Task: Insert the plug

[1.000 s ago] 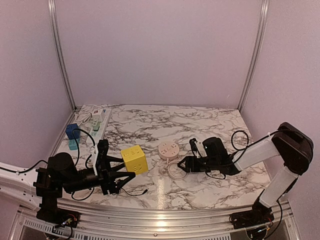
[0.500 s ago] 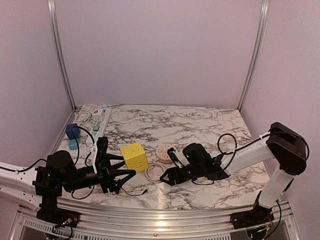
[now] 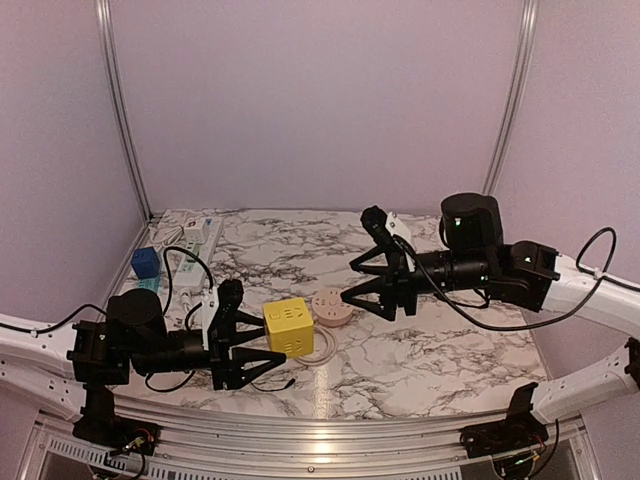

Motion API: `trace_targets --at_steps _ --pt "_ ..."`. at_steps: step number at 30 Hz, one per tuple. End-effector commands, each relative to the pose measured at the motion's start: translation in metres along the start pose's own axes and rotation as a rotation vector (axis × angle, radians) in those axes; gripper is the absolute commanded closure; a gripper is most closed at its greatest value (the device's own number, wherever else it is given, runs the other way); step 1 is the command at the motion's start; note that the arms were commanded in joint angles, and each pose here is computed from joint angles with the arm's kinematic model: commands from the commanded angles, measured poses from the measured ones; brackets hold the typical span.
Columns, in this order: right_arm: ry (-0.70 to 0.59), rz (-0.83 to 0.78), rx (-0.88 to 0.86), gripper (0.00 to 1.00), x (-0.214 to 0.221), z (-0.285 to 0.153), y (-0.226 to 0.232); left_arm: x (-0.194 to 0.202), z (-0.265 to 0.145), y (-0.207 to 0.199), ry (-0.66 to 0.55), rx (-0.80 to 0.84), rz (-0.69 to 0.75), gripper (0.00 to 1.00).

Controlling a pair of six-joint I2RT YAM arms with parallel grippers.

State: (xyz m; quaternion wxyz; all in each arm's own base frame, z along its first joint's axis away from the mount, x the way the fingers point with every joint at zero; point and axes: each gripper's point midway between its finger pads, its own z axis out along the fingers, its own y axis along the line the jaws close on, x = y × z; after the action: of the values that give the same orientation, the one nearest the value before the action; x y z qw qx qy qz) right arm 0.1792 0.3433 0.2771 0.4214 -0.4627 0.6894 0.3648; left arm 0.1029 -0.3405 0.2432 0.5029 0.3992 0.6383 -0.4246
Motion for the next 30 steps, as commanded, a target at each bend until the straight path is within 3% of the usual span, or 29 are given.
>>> trace_targets --at_steps 1,7,15,30 --pt "0.082 -0.193 -0.198 0.28 0.004 -0.020 0.038 -0.003 0.007 -0.018 0.054 0.095 0.061 0.86" --pt "0.083 -0.286 -0.327 0.28 -0.008 -0.030 0.063 0.005 0.020 -0.023 0.136 0.121 0.083 0.87" --pt "0.055 -0.381 -0.408 0.25 -0.015 -0.025 0.081 0.004 0.025 -0.024 0.133 0.125 0.088 0.88" --pt "0.227 -0.368 -0.416 0.22 0.011 0.019 0.091 0.006 0.028 -0.017 0.169 0.085 0.106 0.89"
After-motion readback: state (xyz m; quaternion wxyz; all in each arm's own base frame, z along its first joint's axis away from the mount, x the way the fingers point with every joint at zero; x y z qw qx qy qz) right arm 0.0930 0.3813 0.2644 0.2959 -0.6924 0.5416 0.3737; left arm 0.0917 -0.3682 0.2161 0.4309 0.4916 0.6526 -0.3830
